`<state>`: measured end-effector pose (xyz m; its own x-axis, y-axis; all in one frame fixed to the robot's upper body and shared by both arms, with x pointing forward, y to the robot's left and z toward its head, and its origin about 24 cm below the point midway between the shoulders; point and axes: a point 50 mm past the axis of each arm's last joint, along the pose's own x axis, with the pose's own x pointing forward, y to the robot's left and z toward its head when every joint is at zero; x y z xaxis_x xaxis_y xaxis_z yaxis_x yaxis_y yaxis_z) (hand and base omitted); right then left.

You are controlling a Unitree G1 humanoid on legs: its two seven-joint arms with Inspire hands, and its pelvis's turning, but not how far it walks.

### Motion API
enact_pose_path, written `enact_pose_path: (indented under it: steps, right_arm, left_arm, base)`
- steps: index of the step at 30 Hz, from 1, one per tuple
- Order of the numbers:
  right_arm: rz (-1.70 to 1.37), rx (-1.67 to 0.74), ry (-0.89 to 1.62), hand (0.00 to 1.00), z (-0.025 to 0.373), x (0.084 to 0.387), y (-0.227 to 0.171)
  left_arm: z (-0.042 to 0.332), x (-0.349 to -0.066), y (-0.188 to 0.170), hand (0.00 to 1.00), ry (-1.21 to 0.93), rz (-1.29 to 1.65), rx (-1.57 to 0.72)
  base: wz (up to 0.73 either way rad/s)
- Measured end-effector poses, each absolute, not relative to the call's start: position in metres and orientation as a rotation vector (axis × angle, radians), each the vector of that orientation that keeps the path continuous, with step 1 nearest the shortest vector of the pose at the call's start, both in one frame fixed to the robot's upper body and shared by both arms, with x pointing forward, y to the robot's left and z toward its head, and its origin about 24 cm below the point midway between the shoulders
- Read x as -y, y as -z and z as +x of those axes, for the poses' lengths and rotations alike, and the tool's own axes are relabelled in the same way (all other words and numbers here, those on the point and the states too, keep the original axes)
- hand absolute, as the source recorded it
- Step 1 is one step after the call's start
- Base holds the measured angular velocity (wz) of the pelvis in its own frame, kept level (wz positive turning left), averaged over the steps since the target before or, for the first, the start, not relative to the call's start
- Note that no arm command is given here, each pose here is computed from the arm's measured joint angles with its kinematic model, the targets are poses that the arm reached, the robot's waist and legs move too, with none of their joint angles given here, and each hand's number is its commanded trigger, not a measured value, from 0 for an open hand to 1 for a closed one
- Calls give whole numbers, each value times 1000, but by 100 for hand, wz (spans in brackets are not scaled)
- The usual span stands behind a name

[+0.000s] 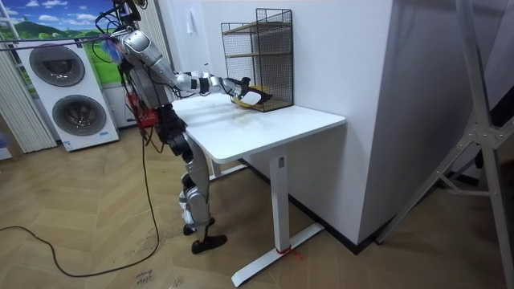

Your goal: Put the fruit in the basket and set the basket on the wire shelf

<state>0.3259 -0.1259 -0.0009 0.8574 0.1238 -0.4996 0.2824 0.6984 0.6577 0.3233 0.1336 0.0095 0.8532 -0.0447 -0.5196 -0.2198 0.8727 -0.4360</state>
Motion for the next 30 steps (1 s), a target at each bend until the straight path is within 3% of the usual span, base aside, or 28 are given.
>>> enact_pose_path:
  steps: [23, 30]
  right_arm:
    - [825, -531, 106, 0, 346, 125, -27]
    - [799, -539, 90, 0, 346, 127, -27]
  left_arm:
    - [344, -147, -42, 0, -148, -527, -471]
    - [349, -168, -56, 0, -189, -531, -409]
  base:
    - [-1]
    - [-1]
